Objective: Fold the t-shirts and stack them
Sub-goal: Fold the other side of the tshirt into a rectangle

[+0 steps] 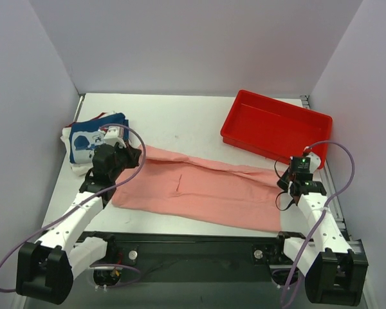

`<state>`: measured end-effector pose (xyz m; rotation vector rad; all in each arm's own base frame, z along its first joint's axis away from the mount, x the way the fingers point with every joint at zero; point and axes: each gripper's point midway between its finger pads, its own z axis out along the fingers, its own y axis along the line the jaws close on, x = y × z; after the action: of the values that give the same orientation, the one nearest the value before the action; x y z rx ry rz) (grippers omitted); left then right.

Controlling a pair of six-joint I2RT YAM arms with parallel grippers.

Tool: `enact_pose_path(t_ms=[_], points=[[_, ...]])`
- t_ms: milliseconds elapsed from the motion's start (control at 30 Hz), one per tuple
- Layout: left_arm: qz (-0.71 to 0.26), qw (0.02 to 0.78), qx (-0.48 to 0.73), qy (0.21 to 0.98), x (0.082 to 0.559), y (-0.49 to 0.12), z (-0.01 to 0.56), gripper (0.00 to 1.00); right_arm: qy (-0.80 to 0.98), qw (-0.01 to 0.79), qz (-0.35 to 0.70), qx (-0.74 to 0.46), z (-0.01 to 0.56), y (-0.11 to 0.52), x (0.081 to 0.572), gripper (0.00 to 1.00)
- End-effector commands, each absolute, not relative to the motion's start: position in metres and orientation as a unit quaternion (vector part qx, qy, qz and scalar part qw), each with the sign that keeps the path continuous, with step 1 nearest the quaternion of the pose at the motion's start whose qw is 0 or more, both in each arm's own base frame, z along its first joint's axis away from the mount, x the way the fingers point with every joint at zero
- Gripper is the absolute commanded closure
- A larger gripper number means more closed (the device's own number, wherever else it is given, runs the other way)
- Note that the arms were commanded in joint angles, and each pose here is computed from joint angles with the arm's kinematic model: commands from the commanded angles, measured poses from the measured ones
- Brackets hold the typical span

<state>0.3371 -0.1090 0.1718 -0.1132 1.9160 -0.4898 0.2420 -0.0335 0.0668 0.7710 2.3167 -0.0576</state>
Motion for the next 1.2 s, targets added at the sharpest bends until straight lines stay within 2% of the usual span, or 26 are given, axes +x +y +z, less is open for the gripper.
enact_pose_path(t_ms=[0,533,600,633,667,767,867,933,1167], points=[[-0.203,0.559,-0.061,0.802,0.327,-0.102,0.178,1.0,0.884,0.348,-0.051,0.309,0.068,-0.043,0.231,1.0],[-0.2,0.564,-0.131,0.791,0.281,-0.078,0.166,1.0,0.877,0.359,-0.037,0.318,0.069,-0.037,0.214,1.0],[-0.19,0.565,-0.139,0.791,0.277,-0.073,0.164,1.0,0.876,0.361,-0.036,0.317,0.071,-0.036,0.214,0.93],[-0.191,0.569,-0.141,0.788,0.276,-0.072,0.166,1.0,0.878,0.36,-0.035,0.313,0.072,-0.034,0.212,0.83],[-0.19,0.568,-0.141,0.789,0.275,-0.072,0.165,1.0,0.877,0.364,-0.034,0.311,0.075,-0.034,0.212,0.64],[-0.181,0.563,-0.141,0.794,0.273,-0.069,0.16,1.0,0.873,0.381,-0.033,0.302,0.087,-0.033,0.213,0.44],[-0.179,0.56,-0.142,0.797,0.274,-0.069,0.155,1.0,0.871,0.39,-0.029,0.298,0.093,-0.033,0.216,0.35],[-0.175,0.556,-0.142,0.8,0.275,-0.069,0.152,1.0,0.871,0.39,-0.029,0.297,0.093,-0.033,0.221,0.33],[-0.188,0.548,-0.129,0.805,0.277,-0.076,0.144,1.0,0.89,0.335,-0.023,0.31,0.063,-0.032,0.247,0.37]])
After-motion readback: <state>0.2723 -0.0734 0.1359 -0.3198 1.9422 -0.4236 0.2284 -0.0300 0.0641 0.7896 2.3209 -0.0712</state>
